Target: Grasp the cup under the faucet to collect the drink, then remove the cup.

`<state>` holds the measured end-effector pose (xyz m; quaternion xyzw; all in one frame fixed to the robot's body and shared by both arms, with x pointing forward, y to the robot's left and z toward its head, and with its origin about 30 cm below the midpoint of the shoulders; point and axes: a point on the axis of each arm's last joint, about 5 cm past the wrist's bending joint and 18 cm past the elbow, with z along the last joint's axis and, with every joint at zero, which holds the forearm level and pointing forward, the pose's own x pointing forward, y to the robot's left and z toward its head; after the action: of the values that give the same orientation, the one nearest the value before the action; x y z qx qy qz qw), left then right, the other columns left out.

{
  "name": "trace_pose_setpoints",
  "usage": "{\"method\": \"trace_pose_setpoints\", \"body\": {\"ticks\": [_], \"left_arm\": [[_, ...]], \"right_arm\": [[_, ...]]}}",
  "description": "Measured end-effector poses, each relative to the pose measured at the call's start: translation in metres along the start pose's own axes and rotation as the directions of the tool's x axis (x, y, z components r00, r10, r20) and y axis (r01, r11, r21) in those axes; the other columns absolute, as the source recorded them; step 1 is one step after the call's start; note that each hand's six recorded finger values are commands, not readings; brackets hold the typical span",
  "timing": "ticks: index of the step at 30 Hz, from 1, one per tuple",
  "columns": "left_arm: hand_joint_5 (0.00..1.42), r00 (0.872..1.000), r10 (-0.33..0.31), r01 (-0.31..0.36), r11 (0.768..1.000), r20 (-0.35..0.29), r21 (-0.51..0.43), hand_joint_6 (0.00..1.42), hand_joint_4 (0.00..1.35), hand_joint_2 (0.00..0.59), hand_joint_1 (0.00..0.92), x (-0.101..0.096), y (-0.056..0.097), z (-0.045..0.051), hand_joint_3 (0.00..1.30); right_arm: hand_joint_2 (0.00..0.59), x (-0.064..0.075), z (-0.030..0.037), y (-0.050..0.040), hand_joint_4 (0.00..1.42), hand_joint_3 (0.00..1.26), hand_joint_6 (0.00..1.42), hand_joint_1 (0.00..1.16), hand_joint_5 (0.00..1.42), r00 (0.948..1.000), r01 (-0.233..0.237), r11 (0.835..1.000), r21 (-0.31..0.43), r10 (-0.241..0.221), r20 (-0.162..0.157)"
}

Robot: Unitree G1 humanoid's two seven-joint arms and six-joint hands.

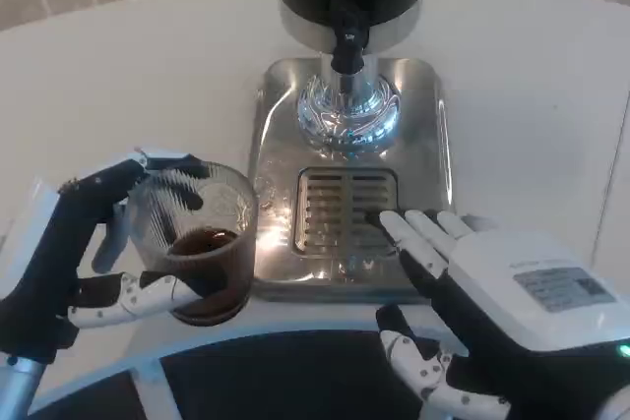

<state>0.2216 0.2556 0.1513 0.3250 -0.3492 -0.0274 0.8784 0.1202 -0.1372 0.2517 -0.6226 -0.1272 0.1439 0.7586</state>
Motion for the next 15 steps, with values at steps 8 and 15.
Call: {"method": "trace_pose_setpoints", "body": {"ticks": [8,15], "left_arm": [[1.35,1.0,-0.012,0.012,1.0,0.0,-0.003,1.42,1.16,0.036,0.58,0.0,-0.0006,0.0001,0.97],[1.35,1.0,-0.018,0.018,1.0,-0.001,-0.005,1.42,1.16,0.036,0.581,-0.0001,-0.0009,0.0,0.97]], "right_arm": [[0.586,-0.0003,-0.0003,-0.0002,0.0,0.0,0.0,0.11,0.0,1.0,-0.003,1.0,-0.001,0.003,-0.009],[0.586,-0.0005,-0.001,-0.0005,0.0,0.0,0.0,0.12,0.0,0.9999,-0.004,1.0,-0.001,0.004,-0.015]]}}
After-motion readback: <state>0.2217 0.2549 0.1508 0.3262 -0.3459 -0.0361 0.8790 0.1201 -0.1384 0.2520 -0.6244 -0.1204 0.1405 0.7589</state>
